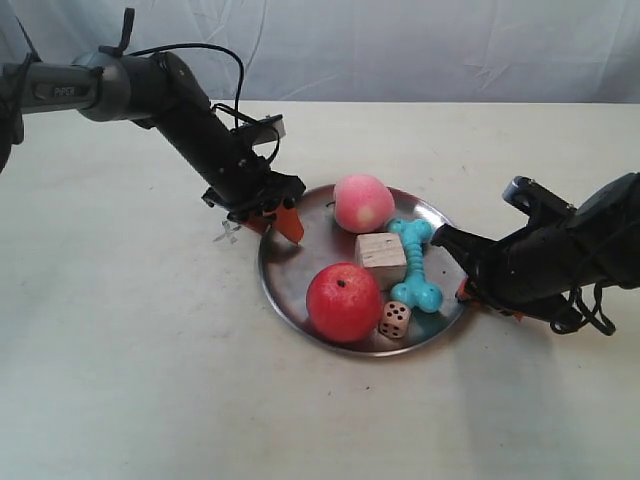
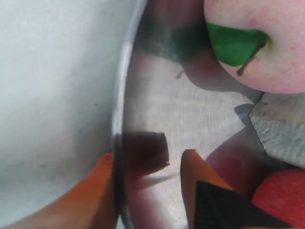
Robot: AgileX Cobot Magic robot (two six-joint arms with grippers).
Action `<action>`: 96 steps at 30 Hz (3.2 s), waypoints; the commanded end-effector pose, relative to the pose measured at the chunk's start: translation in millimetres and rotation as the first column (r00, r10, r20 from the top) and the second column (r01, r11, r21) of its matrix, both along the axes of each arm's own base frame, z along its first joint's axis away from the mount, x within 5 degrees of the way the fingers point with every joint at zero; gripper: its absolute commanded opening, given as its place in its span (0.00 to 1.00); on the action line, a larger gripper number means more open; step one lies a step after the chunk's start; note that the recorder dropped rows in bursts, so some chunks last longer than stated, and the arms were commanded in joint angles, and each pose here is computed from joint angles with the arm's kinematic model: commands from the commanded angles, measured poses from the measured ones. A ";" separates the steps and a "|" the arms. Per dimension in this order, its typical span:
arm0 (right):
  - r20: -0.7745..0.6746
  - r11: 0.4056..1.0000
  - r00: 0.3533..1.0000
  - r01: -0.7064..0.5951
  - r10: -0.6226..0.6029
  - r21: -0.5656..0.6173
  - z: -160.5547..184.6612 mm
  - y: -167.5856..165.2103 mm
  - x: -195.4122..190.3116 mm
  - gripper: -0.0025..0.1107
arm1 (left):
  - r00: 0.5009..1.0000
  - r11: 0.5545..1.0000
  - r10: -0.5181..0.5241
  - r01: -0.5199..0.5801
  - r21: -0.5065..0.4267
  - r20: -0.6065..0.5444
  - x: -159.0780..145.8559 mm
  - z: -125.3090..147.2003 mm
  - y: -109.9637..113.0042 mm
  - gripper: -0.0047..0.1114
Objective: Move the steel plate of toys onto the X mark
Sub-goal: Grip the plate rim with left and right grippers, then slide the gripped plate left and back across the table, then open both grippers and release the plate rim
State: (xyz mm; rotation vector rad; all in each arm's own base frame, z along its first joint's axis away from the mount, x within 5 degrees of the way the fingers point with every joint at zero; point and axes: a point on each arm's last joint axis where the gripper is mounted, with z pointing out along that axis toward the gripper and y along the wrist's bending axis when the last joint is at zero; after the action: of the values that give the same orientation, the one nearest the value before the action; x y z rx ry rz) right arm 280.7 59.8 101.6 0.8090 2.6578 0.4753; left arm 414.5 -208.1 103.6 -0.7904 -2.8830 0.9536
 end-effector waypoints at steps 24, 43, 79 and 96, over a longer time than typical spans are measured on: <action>-0.124 0.966 0.974 -0.160 0.187 0.205 6.9 16.1 -17.2 0.02 | 0.974 0.982 -0.050 0.088 0.169 -0.219 -36.7 -23.9 -24.3 0.04; -0.107 0.917 0.955 -0.229 0.276 0.327 34.4 -11.5 12.7 0.02 | 0.994 0.955 -0.089 0.103 0.278 -0.060 -42.3 34.4 -28.3 0.04; -0.081 0.844 0.866 -0.454 0.493 0.287 29.2 97.2 153.5 0.02 | 0.976 0.902 0.212 -0.176 0.393 -0.051 12.9 19.9 119.5 0.04; -0.108 0.843 0.851 -0.477 0.513 0.248 21.0 93.9 152.9 0.42 | 0.960 0.858 0.278 -0.227 0.461 -0.044 13.7 17.7 128.7 0.33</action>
State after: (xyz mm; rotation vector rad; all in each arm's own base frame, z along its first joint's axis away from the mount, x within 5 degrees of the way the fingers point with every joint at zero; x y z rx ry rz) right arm 431.4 151.1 117.1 0.1984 3.0357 0.8571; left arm 429.8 -81.3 124.7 -0.3605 -2.9817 0.3295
